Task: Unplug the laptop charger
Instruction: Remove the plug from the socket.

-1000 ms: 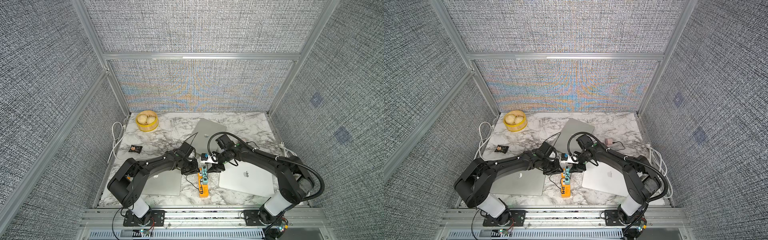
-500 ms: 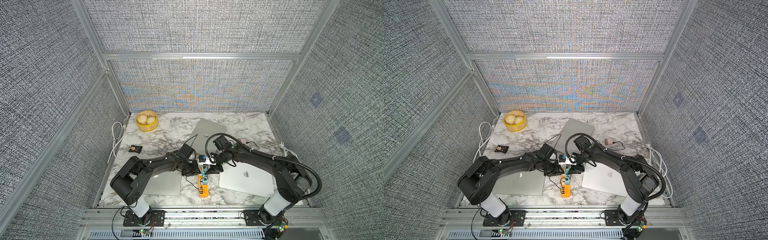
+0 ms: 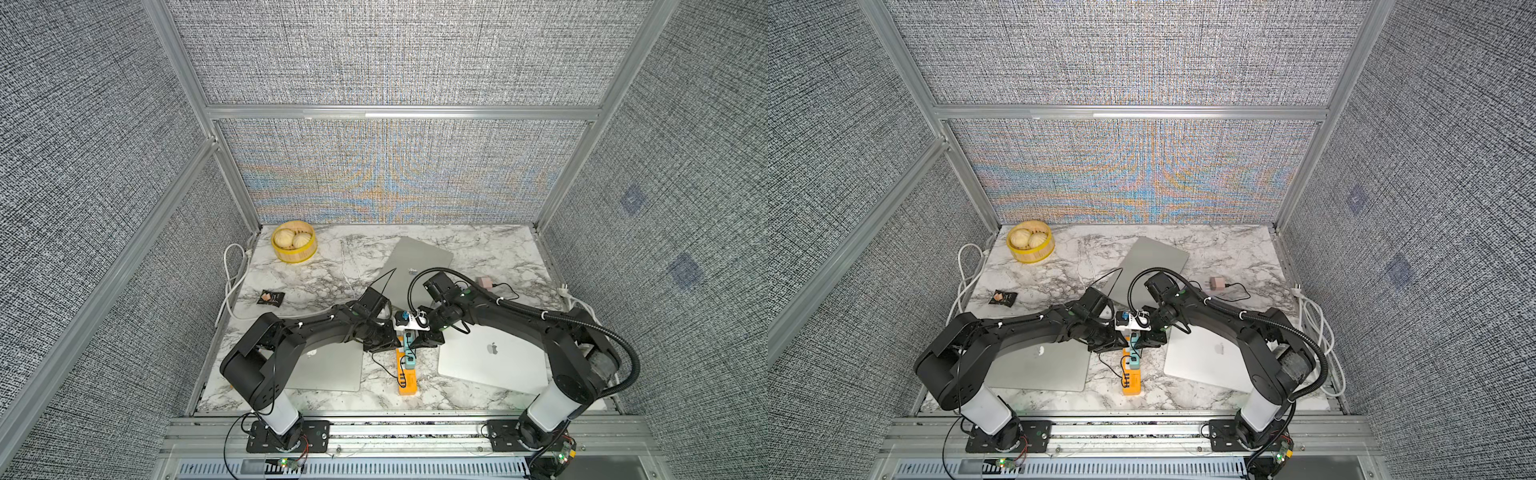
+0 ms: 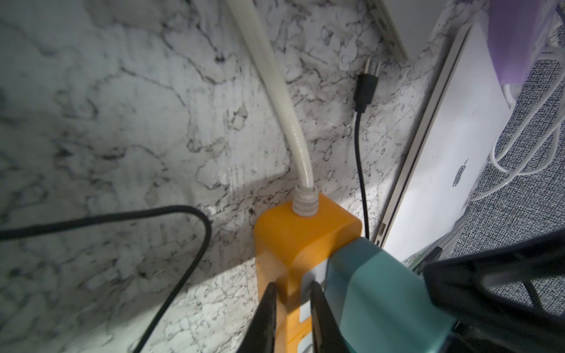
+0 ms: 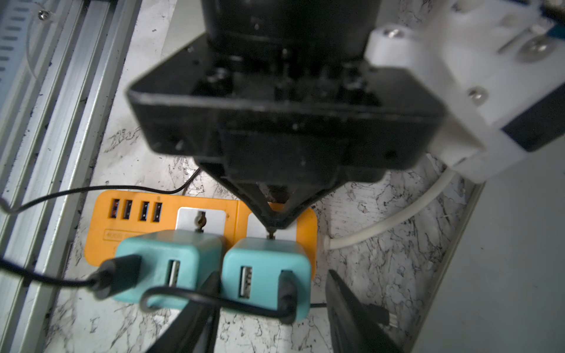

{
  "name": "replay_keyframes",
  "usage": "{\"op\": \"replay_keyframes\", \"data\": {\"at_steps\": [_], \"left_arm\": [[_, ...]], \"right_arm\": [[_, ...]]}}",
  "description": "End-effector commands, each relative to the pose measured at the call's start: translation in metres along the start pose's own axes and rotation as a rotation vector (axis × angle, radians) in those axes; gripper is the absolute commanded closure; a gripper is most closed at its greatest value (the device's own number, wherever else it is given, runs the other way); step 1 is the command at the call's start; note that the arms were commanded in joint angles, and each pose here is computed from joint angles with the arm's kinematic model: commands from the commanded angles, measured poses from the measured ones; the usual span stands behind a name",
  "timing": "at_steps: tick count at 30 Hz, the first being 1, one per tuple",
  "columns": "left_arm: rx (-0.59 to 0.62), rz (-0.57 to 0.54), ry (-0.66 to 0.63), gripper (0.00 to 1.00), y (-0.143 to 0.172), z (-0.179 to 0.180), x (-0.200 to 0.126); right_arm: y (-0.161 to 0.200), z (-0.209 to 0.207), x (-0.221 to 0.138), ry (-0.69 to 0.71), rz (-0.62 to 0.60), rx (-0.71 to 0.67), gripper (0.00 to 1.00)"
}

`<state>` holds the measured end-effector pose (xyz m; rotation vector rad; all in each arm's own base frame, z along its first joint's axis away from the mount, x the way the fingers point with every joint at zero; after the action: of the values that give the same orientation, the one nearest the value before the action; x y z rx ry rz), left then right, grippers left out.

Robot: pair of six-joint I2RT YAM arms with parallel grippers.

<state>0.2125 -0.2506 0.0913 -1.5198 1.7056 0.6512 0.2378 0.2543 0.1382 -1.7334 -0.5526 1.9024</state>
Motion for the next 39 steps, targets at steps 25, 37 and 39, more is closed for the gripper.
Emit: {"op": "replay_keyframes", "data": {"at_steps": [25,37,39], "left_arm": [[-0.02,0.062,-0.162,0.82,0.01,0.025,0.007],[-0.022,0.077,-0.182,0.82,0.012,0.028,0.008],[-0.023,0.077,-0.184,0.82,0.012,0.029,0.009]], "right_arm": [[-0.007,-0.004,-0.002,0.008,-0.008,-0.02,0.66],[-0.009,-0.005,-0.004,0.062,-0.051,-0.073,0.72],[-0.009,-0.005,-0.005,0.07,-0.054,-0.075,0.72]]}}
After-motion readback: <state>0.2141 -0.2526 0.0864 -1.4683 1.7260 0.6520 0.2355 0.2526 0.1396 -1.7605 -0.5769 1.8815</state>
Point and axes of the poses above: each gripper's point midway between its finger pads, its own x axis out along the fingers, its own z axis along the line the jaws close on, y = z × x, the point moved 7 cm from there along -x, back along the fingers, and after that the axes turned 12 degrees about x, right-handed, at the moved point
